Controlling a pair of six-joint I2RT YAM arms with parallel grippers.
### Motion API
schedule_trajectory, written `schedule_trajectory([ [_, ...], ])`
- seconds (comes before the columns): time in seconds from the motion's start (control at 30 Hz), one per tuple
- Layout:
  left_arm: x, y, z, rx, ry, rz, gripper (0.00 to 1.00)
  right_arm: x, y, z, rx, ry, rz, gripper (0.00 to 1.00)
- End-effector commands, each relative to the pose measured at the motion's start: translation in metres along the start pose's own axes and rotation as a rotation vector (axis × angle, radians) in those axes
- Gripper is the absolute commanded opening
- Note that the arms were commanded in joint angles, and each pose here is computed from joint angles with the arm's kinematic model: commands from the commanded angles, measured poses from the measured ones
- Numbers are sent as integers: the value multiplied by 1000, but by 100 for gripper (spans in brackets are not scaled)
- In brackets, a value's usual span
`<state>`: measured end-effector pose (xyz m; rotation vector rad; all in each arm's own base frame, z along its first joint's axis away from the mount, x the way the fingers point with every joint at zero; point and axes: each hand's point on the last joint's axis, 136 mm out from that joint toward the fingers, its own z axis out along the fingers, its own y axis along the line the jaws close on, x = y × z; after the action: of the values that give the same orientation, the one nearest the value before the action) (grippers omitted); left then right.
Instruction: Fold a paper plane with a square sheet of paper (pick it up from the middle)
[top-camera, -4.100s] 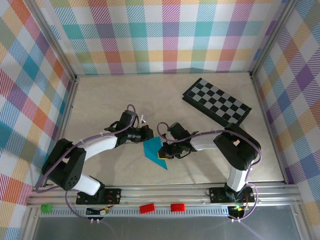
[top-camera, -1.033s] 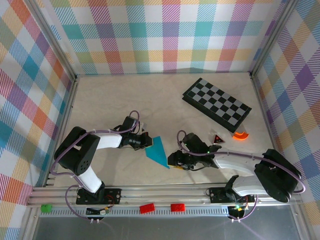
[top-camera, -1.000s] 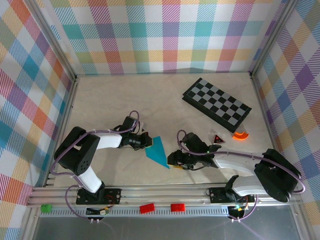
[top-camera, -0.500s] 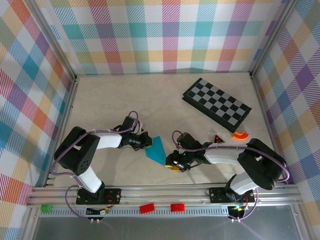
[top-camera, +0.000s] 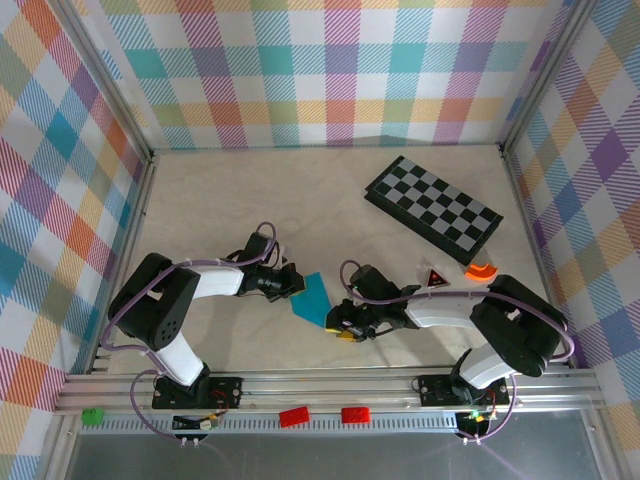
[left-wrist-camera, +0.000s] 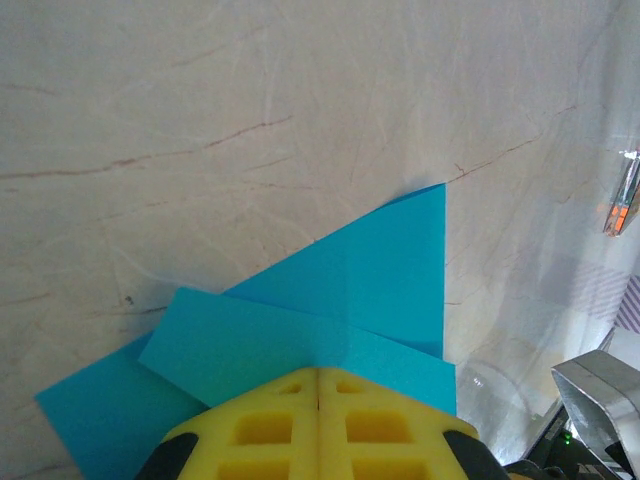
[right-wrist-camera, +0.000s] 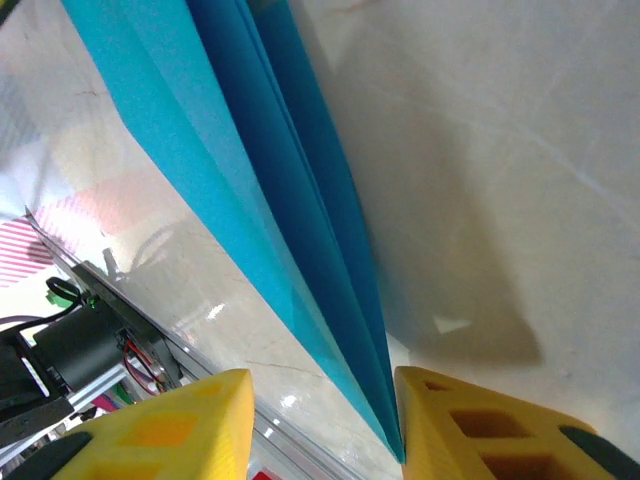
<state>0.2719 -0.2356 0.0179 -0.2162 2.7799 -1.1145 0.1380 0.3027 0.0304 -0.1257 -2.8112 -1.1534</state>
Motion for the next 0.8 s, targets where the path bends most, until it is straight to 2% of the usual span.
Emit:
schedule_trajectory([
  [0.0,17,26,1,-78,50,-71,0,-11,18,-5,-51,-71,-69,42],
  [0.23,14,22,2,-63,47,-65,0,-34,29,-6,-99,-190,-157,43],
  [0.4,12,20,1,-69,46,-58,0,-41,42,-2,-149,-197,-203,41],
  [0.5,10,18,0,-67,40,-55,0,-45,36,-4,-141,-224,-210,35],
  [0.77,2,2,-6,-21,17,-36,0,-44,28,-3,-151,-202,-218,14],
])
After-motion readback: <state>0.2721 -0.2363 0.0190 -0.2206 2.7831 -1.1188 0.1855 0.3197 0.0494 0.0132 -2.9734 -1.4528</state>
